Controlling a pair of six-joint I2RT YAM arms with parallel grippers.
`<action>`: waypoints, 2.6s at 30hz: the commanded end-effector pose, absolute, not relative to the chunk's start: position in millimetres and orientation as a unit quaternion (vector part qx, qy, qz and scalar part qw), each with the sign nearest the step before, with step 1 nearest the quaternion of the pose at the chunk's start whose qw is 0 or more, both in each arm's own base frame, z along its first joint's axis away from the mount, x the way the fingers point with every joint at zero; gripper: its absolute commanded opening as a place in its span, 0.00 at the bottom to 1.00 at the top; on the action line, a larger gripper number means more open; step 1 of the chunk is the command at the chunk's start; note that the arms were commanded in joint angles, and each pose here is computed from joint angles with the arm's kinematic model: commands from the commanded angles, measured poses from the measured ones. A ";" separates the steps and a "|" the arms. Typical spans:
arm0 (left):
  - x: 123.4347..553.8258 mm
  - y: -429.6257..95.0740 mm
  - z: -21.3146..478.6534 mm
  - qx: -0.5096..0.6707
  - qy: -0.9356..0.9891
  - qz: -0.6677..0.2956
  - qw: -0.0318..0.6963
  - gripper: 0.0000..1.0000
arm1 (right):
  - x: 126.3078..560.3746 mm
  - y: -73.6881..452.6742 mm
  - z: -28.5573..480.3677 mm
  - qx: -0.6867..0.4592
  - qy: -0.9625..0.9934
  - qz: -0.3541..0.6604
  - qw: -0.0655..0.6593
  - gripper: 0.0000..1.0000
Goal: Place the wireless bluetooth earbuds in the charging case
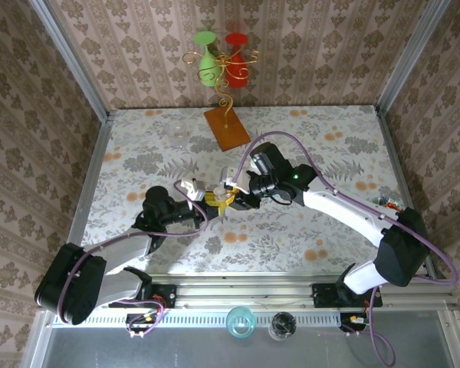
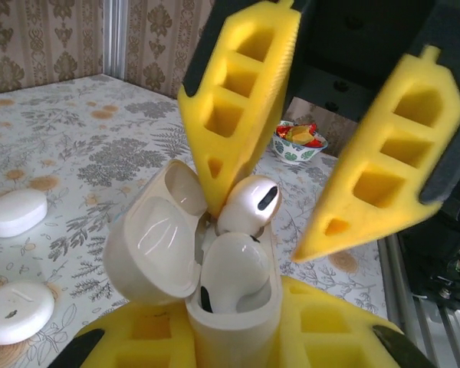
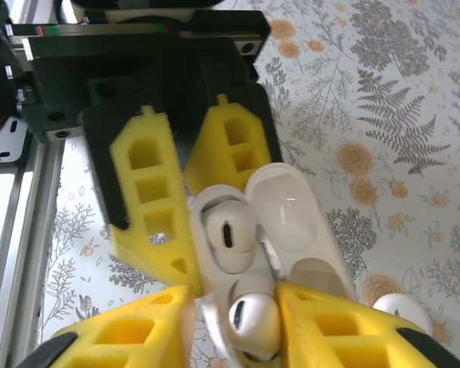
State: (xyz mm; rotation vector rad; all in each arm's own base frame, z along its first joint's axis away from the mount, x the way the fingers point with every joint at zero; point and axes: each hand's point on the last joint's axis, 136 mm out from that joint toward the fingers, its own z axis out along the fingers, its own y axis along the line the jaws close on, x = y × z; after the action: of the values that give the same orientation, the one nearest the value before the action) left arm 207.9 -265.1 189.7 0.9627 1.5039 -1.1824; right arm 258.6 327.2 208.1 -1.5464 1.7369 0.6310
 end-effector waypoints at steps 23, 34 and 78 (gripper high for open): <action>209.8 -262.3 209.3 0.463 0.528 -0.404 0.586 0.10 | 269.8 311.9 238.3 -0.429 0.767 0.341 0.334 0.67; 209.0 -263.1 215.2 0.462 0.523 -0.411 0.586 0.10 | 288.6 304.4 204.5 -0.403 0.813 0.288 0.306 0.68; 218.9 -270.1 211.7 0.429 0.561 -0.452 0.545 0.09 | 247.5 315.9 260.0 -0.410 0.702 0.533 0.235 0.55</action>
State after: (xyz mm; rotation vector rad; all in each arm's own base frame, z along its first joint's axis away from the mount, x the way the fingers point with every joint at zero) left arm 210.4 -267.5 196.4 1.0481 1.3521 -1.0771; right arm 266.2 313.3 244.8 -1.0535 1.9847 1.3781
